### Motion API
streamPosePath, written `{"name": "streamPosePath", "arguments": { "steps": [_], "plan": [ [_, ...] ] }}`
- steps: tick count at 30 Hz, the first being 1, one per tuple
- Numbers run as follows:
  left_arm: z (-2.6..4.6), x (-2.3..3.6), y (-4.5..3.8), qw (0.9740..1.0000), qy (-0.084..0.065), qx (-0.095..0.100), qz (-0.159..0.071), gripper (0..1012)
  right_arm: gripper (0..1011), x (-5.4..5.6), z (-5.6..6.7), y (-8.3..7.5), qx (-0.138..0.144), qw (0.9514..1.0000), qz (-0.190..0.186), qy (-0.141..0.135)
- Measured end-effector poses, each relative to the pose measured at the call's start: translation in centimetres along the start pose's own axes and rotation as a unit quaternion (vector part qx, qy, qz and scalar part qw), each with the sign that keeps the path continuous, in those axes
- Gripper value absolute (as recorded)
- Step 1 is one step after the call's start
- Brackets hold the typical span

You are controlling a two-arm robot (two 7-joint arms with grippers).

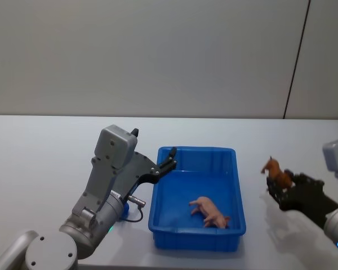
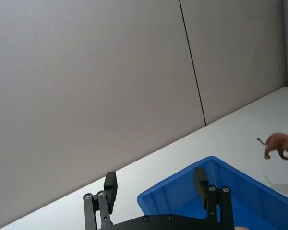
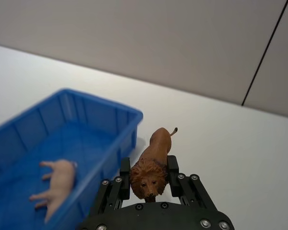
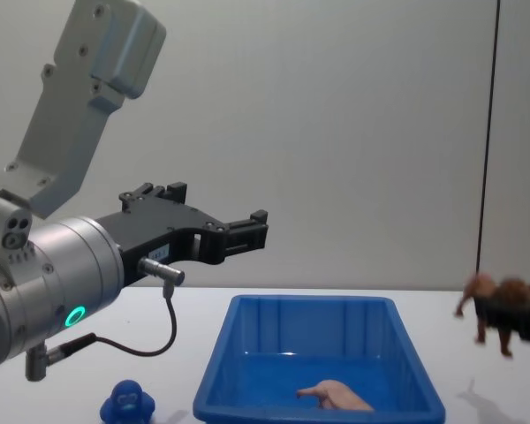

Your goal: Pick up the two dolls from the table and place them into the box.

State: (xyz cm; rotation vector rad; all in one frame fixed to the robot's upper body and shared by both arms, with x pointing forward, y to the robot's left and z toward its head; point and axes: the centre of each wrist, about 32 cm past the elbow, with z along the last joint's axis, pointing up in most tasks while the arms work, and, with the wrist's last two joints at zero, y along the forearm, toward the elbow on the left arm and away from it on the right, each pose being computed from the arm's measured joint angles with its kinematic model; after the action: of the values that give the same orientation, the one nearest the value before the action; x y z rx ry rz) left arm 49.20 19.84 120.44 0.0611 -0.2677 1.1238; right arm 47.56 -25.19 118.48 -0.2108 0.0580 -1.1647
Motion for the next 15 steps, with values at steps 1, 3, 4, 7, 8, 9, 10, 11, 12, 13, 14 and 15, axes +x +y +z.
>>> {"name": "streamPosePath", "arguments": {
  "steps": [1, 3, 4, 7, 8, 9, 10, 11, 12, 13, 14, 15],
  "plan": [
    [0.0, 0.0, 0.0, 1.0, 0.0, 0.0, 0.0, 1002, 433, 0.0, 0.3, 0.0, 0.005, 1.0, 0.001, 0.0],
    [0.0, 0.0, 0.0, 1.0, 0.0, 0.0, 0.0, 1002, 433, 0.0, 0.8, 0.0, 0.014, 0.9999, 0.005, 0.0],
    [0.0, 0.0, 0.0, 1.0, 0.0, 0.0, 0.0, 1002, 433, -0.1, 1.4, 0.0, 0.024, 0.9997, 0.011, 0.0],
    [0.0, 0.0, 0.0, 1.0, 0.0, 0.0, 0.0, 1002, 433, -0.3, 2.4, 0.1, 0.04, 0.9989, 0.024, 0.0],
    [0.0, 0.0, 0.0, 1.0, 0.0, 0.0, 0.0, 1002, 433, -0.4, 2.7, 0.2, 0.042, 0.9987, 0.028, 0.0],
    [0.0, 0.0, 0.0, 1.0, 0.0, 0.0, 0.0, 1002, 433, -0.5, 2.9, 0.2, 0.045, 0.9985, 0.032, -0.001],
    [0.0, 0.0, 0.0, 1.0, 0.0, 0.0, 0.0, 1002, 430, -0.7, 3.3, 0.4, 0.049, 0.998, 0.041, -0.001],
    [0.0, 0.0, 0.0, 1.0, 0.0, 0.0, 0.0, 1002, 433, -0.8, 3.5, 0.4, 0.051, 0.9977, 0.045, -0.001],
    [0.0, 0.0, 0.0, 1.0, 0.0, 0.0, 0.0, 1002, 433, -0.9, 3.7, 0.5, 0.051, 0.9975, 0.049, -0.001],
    [0.0, 0.0, 0.0, 1.0, 0.0, 0.0, 0.0, 1002, 433, -1.1, 3.8, 0.6, 0.051, 0.9973, 0.053, -0.002],
    [0.0, 0.0, 0.0, 1.0, 0.0, 0.0, 0.0, 1002, 433, -1.4, 4.1, 0.8, 0.051, 0.9968, 0.062, -0.003],
    [0.0, 0.0, 0.0, 1.0, 0.0, 0.0, 0.0, 1002, 433, -1.7, 4.3, 1.0, 0.048, 0.9963, 0.071, -0.005]
  ]
}}
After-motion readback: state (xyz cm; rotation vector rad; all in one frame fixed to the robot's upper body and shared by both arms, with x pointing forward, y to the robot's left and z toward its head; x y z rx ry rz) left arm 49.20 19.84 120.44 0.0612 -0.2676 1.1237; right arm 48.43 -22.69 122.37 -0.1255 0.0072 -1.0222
